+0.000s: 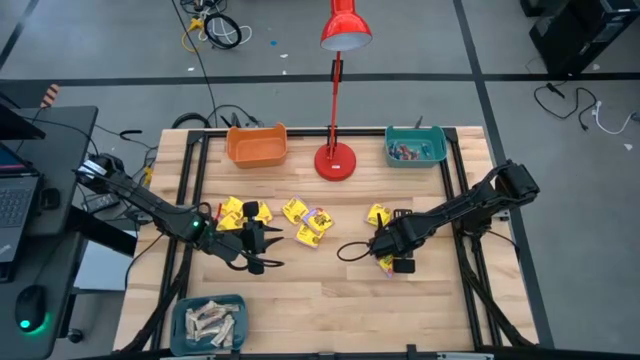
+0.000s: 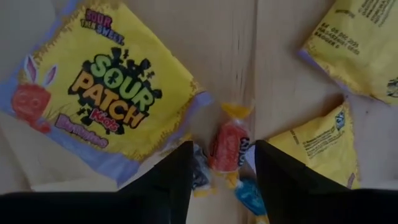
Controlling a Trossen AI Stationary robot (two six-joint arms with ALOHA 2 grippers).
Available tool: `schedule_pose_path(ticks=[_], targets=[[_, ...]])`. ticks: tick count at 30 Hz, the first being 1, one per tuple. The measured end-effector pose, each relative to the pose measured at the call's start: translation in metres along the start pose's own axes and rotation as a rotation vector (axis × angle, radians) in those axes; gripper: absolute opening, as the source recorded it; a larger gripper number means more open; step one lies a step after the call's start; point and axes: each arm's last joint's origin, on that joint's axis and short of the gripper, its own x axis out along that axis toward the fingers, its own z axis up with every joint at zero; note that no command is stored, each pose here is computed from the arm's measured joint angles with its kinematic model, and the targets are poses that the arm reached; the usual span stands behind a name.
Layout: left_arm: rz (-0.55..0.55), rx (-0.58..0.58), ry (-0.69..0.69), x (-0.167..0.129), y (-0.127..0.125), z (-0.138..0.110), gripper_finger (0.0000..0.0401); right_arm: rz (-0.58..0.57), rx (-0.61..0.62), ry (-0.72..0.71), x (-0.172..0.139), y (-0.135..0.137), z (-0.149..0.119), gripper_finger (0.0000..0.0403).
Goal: Sort candy
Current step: Put the small red candy into the green bin
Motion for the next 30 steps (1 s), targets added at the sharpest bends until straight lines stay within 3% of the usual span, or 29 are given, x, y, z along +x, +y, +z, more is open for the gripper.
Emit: schedule_pose_path(ticks=[14, 22, 30], targets=[[0.0, 0.0, 0.0, 0.0, 0.0, 0.0, 0.0088, 0.007, 0.057, -0.004, 0.015, -0.001, -0.006, 0.0116], [0.0, 0.0, 0.0, 0.0, 0.0, 0.0, 0.0088, 0.031, 0.047, 0.0, 0.014, -0.001, -0.006, 0.0031], [0.0, 0.0, 0.0, 0.0, 0.0, 0.0, 0.0088, 0.038, 0.064, 0.015, 0.011, 0.0, -0.005, 0.0028]])
